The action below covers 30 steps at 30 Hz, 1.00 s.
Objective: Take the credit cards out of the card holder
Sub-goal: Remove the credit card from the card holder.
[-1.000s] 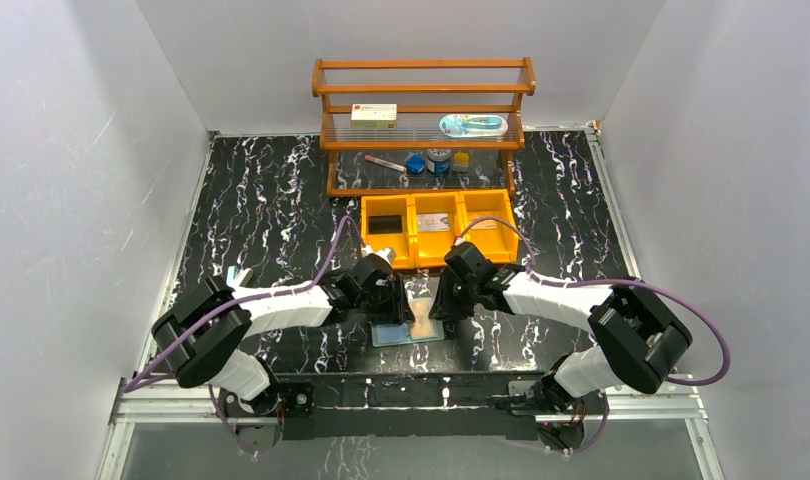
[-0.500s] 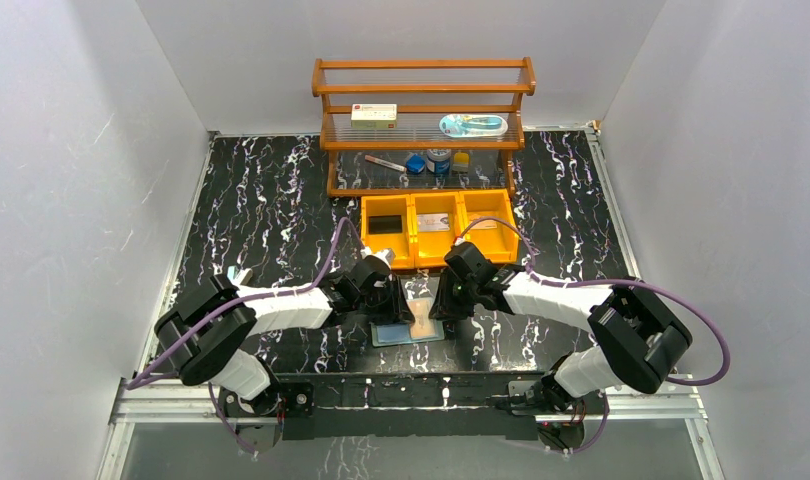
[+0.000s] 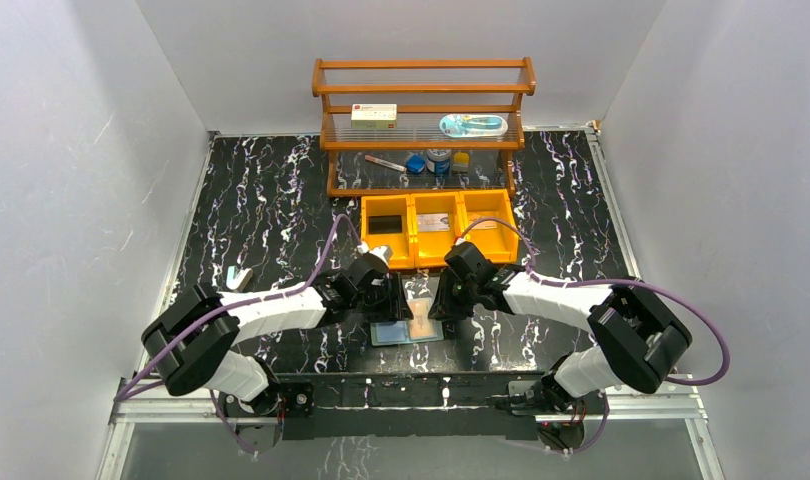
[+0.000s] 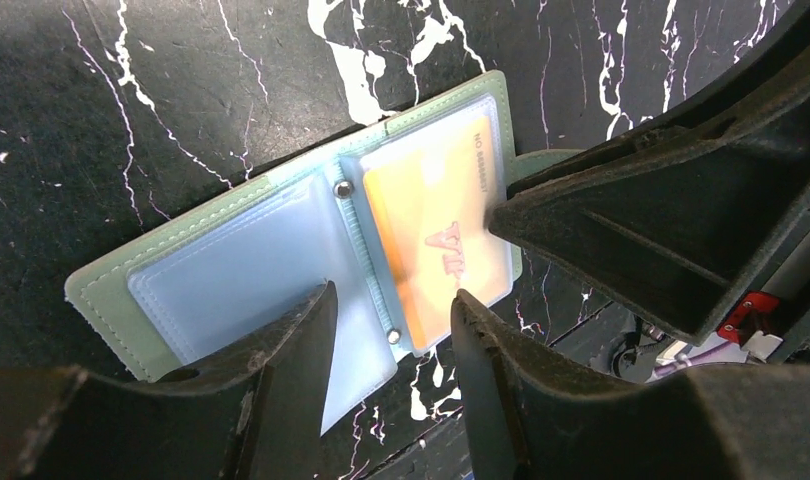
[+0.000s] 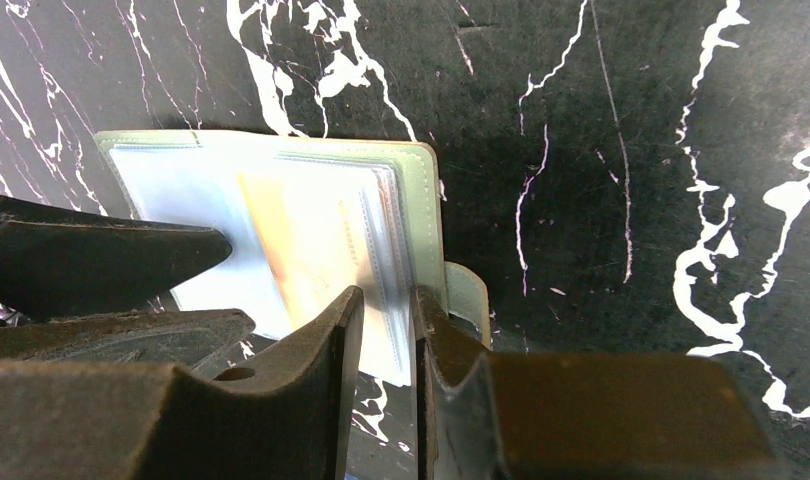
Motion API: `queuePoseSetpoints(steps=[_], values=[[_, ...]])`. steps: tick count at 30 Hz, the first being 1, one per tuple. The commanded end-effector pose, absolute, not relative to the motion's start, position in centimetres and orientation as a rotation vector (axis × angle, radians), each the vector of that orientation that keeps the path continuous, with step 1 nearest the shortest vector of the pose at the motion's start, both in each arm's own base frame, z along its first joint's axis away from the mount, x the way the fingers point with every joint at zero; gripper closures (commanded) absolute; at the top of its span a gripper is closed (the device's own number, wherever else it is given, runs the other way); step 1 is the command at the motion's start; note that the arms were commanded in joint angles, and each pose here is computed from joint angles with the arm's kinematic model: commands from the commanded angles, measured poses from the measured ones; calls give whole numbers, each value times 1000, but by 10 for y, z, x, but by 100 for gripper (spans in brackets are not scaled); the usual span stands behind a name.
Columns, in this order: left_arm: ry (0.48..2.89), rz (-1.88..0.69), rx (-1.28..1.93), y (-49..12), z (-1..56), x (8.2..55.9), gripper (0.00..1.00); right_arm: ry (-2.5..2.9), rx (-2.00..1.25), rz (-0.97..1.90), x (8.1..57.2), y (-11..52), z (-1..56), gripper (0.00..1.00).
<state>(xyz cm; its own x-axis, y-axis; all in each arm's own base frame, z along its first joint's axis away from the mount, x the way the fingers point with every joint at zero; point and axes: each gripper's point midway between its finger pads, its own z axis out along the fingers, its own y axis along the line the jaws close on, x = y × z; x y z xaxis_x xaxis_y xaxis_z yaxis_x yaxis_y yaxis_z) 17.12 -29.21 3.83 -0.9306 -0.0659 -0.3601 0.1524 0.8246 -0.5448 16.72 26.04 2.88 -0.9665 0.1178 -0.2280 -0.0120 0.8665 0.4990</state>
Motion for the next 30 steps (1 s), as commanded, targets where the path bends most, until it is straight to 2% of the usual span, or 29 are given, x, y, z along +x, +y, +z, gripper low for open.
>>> queuePoseSetpoints(steps=[1, 9, 17, 21, 27, 30], values=[[2587, -898, 132, -304, 56, 175, 55, 2778, 85, 769, 169, 264, 28, 68], [2538, -1058, 149, -320, 56, 170, 56, 2784, 84, 767, 168, 263, 27, 68], [2679, -831, 48, -291, 19, 165, 62, 2780, 88, 775, 168, 263, 28, 68], [2704, -795, 37, -282, 9, 160, 63, 2786, 89, 780, 167, 265, 26, 68], [2752, -765, 29, -277, -5, 154, 78, 2789, 91, 780, 167, 265, 26, 68], [2753, -739, 24, -274, -6, 154, 80, 2788, 92, 779, 167, 264, 26, 68]])
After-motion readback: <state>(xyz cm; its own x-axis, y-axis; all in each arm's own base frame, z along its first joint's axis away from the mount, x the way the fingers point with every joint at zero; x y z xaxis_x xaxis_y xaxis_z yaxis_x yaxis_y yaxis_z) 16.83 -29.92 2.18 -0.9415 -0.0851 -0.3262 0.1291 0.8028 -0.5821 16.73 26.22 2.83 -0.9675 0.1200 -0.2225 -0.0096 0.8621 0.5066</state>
